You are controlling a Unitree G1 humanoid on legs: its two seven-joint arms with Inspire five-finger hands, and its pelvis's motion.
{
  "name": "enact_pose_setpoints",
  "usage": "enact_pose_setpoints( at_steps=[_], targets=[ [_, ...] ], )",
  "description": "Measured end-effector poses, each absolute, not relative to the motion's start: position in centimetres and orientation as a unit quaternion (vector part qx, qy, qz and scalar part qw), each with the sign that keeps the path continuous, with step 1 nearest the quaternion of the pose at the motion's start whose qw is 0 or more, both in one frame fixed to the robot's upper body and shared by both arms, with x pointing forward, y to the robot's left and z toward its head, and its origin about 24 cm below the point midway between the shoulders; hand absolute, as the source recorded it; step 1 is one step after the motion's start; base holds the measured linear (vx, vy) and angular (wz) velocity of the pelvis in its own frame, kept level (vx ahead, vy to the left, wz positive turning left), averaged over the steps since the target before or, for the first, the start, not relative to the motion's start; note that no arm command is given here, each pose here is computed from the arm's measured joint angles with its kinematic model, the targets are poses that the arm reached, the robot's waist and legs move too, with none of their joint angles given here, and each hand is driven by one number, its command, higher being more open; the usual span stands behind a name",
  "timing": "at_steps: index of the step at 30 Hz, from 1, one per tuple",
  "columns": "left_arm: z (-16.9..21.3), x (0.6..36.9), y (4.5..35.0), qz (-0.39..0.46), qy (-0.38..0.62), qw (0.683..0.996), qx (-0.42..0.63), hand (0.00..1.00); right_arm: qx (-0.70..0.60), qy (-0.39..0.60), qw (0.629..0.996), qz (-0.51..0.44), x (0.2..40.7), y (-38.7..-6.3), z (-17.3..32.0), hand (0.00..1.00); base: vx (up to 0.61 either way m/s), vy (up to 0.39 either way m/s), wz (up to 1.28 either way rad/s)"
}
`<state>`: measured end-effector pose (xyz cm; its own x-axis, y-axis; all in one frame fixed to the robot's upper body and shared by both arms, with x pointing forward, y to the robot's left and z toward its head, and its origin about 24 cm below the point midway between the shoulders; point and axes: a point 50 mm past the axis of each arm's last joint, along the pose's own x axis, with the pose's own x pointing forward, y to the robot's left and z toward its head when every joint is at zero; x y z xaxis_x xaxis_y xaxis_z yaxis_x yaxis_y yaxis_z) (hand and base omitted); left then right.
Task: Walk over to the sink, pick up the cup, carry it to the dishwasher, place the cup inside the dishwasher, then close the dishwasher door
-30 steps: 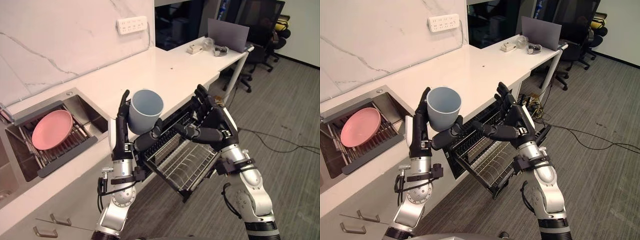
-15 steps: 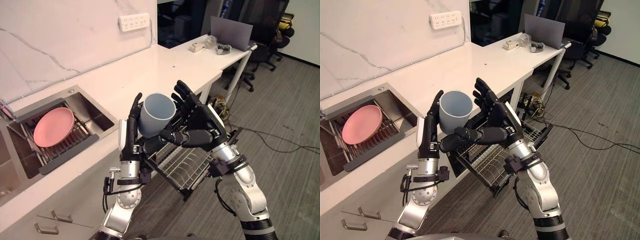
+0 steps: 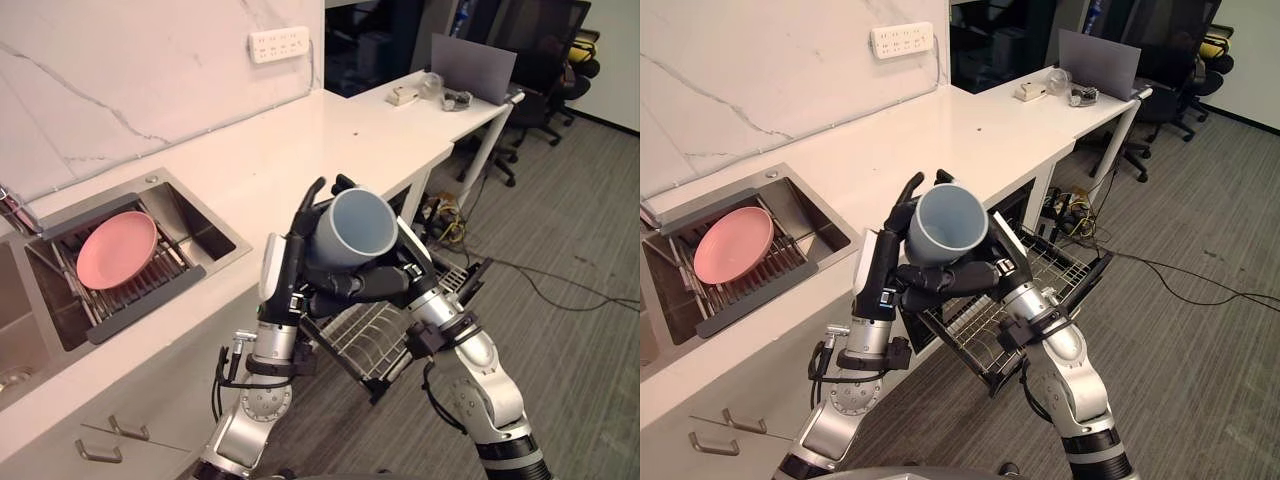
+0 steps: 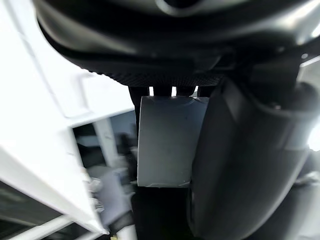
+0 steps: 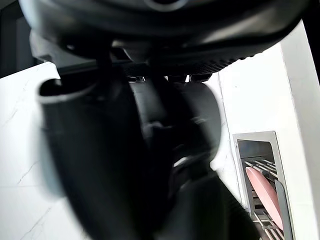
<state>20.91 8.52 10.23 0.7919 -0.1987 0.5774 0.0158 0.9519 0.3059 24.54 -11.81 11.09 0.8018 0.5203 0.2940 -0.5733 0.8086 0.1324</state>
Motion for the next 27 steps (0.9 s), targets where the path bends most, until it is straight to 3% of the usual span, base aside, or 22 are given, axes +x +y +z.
enact_pose_setpoints(
  at_steps=[20, 21, 27],
  targets=[
    [10.75, 21.25, 8.26, -0.064, -0.318, 0.94, 0.104, 0.0, 0.116, -0.147, 0.949, 0.254, 25.19, -11.99, 11.75, 0.0, 0.0, 0.007, 0.01],
    [10.73, 21.26, 8.27, -0.064, -0.317, 0.94, 0.104, 1.0, 0.115, -0.147, 0.949, 0.254, 25.19, -11.99, 11.75, 0.0, 0.0, 0.0, -0.07],
    [10.22, 21.02, 8.16, -0.079, -0.303, 0.945, 0.093, 1.0, 0.116, -0.148, 0.951, 0.244, 25.26, -12.21, 11.8, 0.0, 0.0, 0.0, -0.03]
  ],
)
